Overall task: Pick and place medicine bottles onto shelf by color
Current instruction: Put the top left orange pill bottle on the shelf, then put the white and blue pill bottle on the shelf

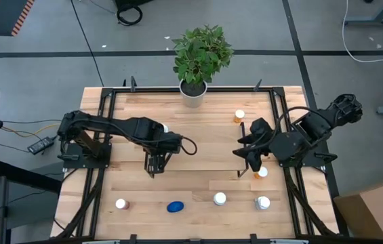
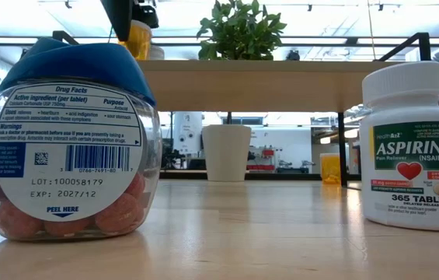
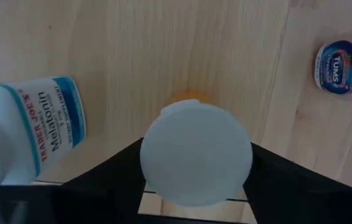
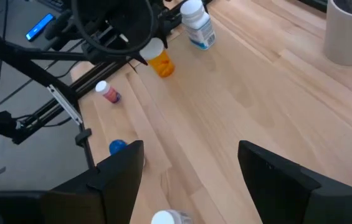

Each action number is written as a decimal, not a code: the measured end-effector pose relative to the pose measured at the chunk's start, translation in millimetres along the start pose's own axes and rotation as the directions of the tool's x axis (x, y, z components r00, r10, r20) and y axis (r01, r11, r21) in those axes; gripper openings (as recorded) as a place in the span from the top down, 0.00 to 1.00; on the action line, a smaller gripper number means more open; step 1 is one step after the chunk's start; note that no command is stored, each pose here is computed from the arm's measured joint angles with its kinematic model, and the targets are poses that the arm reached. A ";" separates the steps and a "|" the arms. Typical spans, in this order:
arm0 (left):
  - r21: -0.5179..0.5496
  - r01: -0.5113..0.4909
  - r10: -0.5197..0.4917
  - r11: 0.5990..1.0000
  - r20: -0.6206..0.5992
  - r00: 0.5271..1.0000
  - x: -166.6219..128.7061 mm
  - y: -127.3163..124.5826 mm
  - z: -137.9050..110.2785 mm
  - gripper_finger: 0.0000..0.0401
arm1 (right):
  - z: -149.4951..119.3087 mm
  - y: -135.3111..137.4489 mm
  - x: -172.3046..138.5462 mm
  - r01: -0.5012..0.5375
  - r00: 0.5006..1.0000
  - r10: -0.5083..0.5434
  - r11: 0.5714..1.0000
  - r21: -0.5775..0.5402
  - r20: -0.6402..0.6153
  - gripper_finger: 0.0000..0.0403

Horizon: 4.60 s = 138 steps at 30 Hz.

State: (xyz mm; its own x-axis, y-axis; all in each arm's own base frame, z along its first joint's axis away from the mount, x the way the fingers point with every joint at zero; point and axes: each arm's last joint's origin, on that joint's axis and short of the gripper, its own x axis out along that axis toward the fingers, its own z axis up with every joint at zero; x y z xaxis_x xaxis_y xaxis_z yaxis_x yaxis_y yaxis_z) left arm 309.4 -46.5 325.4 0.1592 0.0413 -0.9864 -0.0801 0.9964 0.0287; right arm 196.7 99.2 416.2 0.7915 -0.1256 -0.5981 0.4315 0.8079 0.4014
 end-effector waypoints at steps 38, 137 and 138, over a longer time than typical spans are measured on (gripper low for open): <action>-0.084 0.023 -0.014 0.996 0.112 0.994 -48.6 4.3 -10.7 0.31 | 1.3 -1.8 0.2 0.043 0.998 -0.043 0.999 -0.003 0.050 0.33; -0.313 0.077 0.171 0.947 0.689 0.704 -141.7 17.3 29.8 0.49 | -206.3 48.7 49.3 0.616 0.676 -0.323 0.742 0.266 -0.662 0.26; -0.318 0.083 0.170 0.944 0.689 0.705 -141.7 16.7 29.6 0.49 | -210.6 47.5 50.7 0.614 0.673 -0.317 0.744 0.264 -0.668 0.26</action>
State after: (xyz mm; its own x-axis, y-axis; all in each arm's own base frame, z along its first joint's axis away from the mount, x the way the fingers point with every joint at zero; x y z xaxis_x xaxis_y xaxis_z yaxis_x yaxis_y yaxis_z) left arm 314.7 -33.5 470.5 0.7766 0.2493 -0.5786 -0.3750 0.9208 -0.1067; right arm 166.1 252.4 258.9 0.1063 0.0440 -0.9934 0.9211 0.3719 0.1151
